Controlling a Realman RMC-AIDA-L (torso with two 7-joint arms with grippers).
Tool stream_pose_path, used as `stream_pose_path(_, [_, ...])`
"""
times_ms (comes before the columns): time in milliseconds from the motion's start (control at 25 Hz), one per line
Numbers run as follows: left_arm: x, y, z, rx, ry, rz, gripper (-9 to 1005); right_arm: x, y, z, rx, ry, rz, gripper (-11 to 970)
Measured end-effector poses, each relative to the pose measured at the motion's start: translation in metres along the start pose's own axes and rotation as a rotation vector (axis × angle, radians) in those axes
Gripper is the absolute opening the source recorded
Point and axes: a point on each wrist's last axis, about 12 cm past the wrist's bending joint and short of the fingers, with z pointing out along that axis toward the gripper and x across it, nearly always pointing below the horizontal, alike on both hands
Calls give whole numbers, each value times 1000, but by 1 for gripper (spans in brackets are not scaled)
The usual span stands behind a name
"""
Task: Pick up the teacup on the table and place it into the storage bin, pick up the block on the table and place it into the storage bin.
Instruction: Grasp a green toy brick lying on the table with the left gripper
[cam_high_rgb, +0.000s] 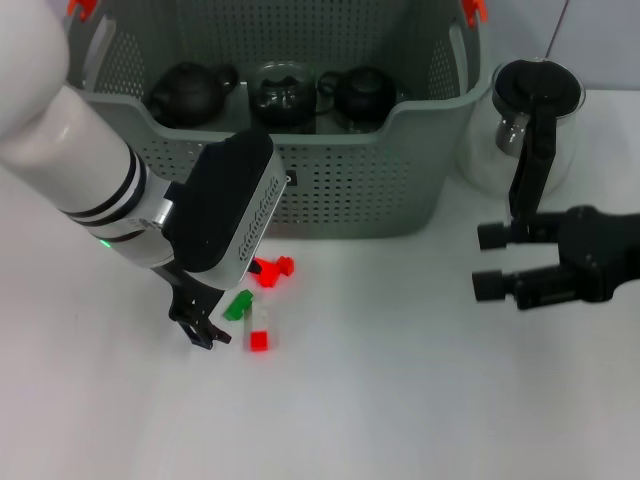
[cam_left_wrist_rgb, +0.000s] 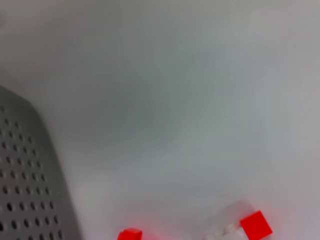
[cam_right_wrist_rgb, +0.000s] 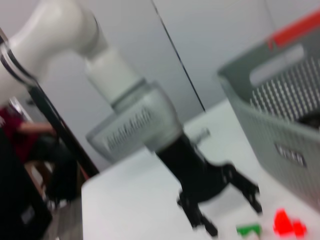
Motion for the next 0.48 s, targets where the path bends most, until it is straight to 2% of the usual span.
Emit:
stream_pose_path(240, [-3,1,3,8,6,10,873,6,-6,17,43,65,-5,927])
stream_pose_path(480, [-4,2,7,14,29,26,859,5,-8,32,15,72,-11,927])
